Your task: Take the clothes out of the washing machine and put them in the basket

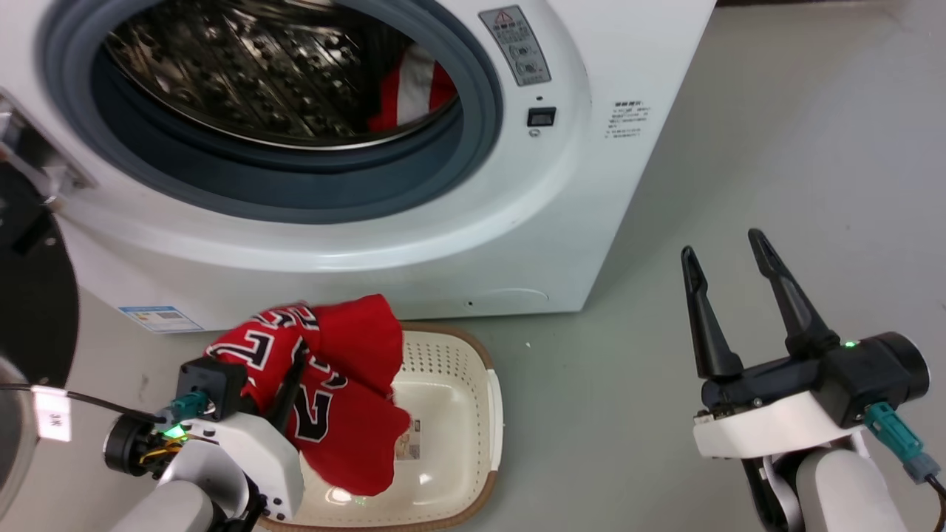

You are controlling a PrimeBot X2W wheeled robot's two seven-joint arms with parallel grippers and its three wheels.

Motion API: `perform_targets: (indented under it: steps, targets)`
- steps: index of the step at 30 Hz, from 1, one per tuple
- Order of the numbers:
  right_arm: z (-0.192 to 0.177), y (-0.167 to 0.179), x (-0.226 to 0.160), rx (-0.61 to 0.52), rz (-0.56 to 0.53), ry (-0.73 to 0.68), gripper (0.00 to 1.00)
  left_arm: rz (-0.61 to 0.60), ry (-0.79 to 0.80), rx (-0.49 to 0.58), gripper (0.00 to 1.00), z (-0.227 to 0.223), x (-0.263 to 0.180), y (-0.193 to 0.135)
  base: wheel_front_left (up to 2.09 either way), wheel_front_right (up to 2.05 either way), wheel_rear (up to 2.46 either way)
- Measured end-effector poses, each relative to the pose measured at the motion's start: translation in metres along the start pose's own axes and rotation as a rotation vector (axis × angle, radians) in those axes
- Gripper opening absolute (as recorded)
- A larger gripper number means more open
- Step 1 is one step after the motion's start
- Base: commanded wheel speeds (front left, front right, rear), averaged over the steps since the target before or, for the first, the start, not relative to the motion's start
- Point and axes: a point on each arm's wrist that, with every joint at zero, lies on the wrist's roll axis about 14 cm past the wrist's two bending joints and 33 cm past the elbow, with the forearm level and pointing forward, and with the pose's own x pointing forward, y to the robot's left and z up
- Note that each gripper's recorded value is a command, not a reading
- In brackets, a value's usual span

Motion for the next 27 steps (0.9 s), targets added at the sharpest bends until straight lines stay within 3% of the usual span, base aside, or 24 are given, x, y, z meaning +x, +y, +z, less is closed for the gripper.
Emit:
perform_targets:
  steps: [12, 27]
  targets:
    - [-0.031, -0.032, 0.012, -0.035, -0.069, 0.064, 1.00, 0.001, 0.286, -0.034, 0.00, -0.108, 0.062, 0.015, 0.00, 0.00, 0.00]
    - [-0.082, -0.065, 0.009, -0.049, -0.149, 0.186, 1.00, -0.023, 0.501, -0.076, 0.00, -0.194, 0.120, 0.003, 0.00, 0.00, 0.00]
